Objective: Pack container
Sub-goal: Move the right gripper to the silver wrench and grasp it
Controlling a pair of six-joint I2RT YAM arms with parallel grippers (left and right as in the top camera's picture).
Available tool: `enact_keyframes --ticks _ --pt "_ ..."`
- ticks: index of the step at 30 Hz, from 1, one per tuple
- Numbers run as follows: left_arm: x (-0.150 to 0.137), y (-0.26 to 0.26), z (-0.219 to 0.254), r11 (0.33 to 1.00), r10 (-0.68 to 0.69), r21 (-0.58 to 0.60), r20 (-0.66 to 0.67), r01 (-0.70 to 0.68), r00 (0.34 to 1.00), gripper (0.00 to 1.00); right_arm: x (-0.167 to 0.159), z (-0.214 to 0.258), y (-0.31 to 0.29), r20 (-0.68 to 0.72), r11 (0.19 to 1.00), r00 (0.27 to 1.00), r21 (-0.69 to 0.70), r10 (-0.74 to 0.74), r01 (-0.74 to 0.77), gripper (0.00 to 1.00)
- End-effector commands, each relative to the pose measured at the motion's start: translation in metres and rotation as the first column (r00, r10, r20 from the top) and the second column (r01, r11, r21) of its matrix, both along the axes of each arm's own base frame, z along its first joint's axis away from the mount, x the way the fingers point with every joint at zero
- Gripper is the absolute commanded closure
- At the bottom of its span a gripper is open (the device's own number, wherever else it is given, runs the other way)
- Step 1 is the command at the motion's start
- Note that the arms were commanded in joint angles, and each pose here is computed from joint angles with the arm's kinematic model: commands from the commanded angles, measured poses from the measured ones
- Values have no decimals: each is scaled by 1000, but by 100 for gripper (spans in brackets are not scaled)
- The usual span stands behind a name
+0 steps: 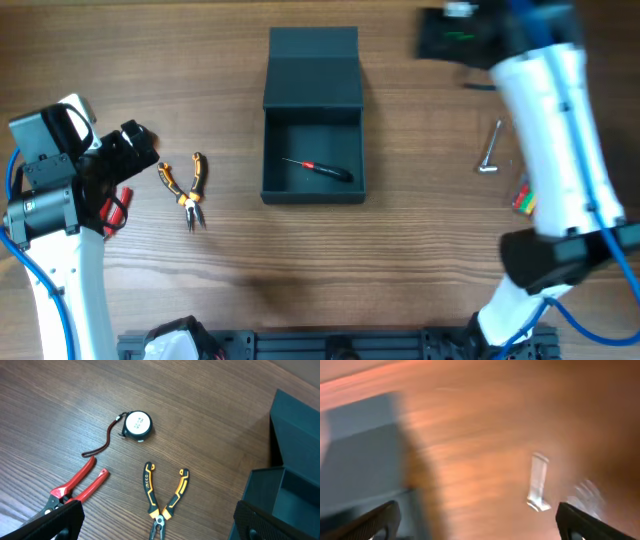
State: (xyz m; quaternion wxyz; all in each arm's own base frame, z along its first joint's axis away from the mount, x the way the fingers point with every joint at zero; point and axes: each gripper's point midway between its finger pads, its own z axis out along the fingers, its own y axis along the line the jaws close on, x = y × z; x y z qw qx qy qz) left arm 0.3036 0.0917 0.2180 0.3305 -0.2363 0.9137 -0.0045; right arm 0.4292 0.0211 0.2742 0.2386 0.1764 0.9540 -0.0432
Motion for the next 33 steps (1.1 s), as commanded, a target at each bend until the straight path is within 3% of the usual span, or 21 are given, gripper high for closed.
enact_keyframes --ticks 1,6,17,24,33 --pt "2 -4 12 1000 -27 12 32 26 999 0 -16 -20 -59 -80 957 955 36 -284 288 0" --pt "2 -4 12 1000 -27 12 33 26 999 0 -23 -47 -86 -173 965 956 73 -235 251 0" --pt "2 -4 12 1000 -27 12 33 26 999 0 -51 -181 -86 -363 962 902 51 -233 269 0" --pt "2 -4 12 1000 -27 12 32 27 999 0 -54 -238 -86 -330 962 914 57 -234 267 0" --pt "7 -22 12 995 -96 20 31 95 995 0 -44 -260 -87 -253 964 939 69 -233 258 1"
